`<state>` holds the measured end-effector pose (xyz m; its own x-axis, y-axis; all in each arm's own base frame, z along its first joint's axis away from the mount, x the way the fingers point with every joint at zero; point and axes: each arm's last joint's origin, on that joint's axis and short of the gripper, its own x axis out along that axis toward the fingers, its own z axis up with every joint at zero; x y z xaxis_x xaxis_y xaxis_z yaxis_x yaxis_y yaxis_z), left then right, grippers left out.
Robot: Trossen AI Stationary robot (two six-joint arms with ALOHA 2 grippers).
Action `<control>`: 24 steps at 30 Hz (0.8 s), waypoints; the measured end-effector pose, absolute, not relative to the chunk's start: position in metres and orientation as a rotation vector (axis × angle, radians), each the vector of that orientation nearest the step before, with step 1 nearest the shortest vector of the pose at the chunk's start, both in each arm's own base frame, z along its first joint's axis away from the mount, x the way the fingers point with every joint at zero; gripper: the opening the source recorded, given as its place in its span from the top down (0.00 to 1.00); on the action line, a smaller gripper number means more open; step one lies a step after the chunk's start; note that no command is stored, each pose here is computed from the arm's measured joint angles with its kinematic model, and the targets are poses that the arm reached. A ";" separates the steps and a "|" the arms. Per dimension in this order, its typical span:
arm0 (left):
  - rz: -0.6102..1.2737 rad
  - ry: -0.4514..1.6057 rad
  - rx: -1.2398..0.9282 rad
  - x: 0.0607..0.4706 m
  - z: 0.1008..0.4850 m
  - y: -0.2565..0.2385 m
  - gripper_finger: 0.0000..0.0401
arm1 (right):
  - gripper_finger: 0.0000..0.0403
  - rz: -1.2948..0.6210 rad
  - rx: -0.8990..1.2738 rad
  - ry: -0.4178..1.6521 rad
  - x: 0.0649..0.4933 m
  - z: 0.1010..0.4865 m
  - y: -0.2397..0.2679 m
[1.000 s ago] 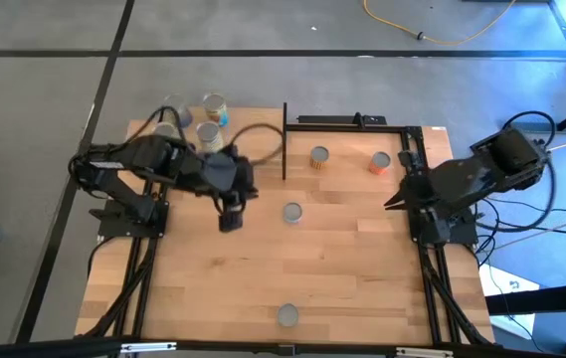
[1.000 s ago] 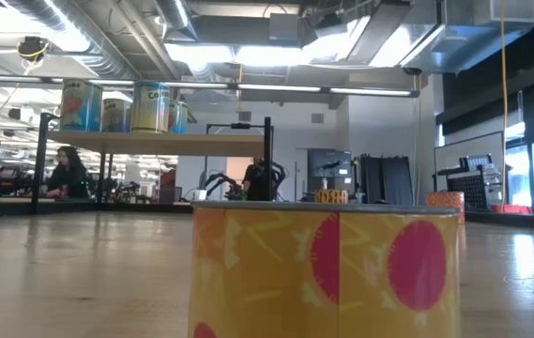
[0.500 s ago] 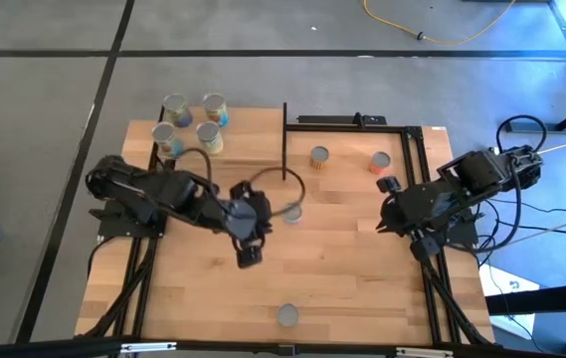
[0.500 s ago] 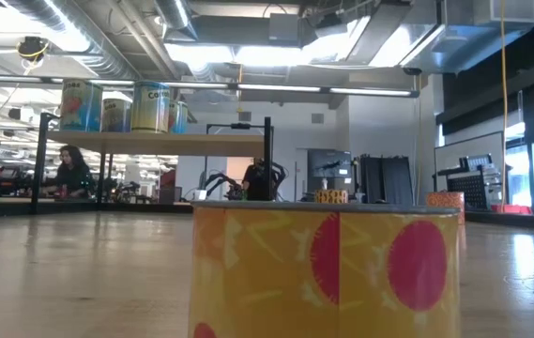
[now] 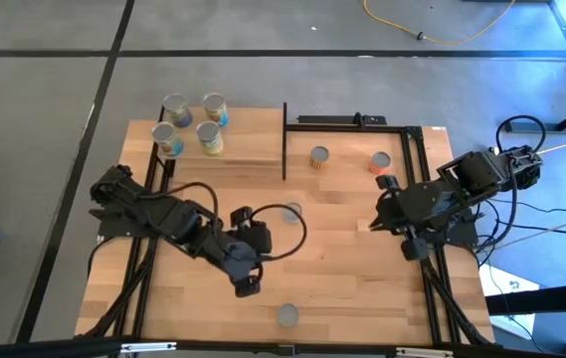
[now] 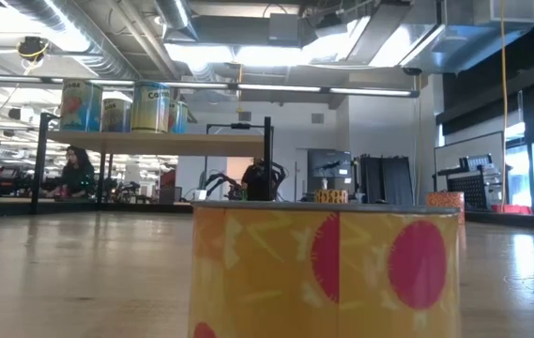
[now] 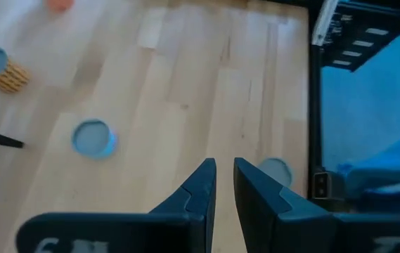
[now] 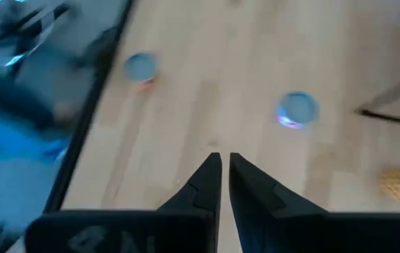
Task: Pick and place cans onto a shelf
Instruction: Put the yellow canned beans on the shelf
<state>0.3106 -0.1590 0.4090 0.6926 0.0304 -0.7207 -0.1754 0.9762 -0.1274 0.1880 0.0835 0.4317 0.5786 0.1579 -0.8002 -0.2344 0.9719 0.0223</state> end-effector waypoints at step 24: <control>0.089 0.780 -0.134 0.298 0.409 -0.181 0.89 | 0.97 0.033 0.060 0.955 0.193 0.426 0.081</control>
<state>0.2984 -0.1809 0.4088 0.7075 0.0305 -0.7060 -0.1298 0.9877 -0.0874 0.1935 0.0808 0.4265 0.5775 0.0550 -0.8145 -0.0018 0.9978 0.0661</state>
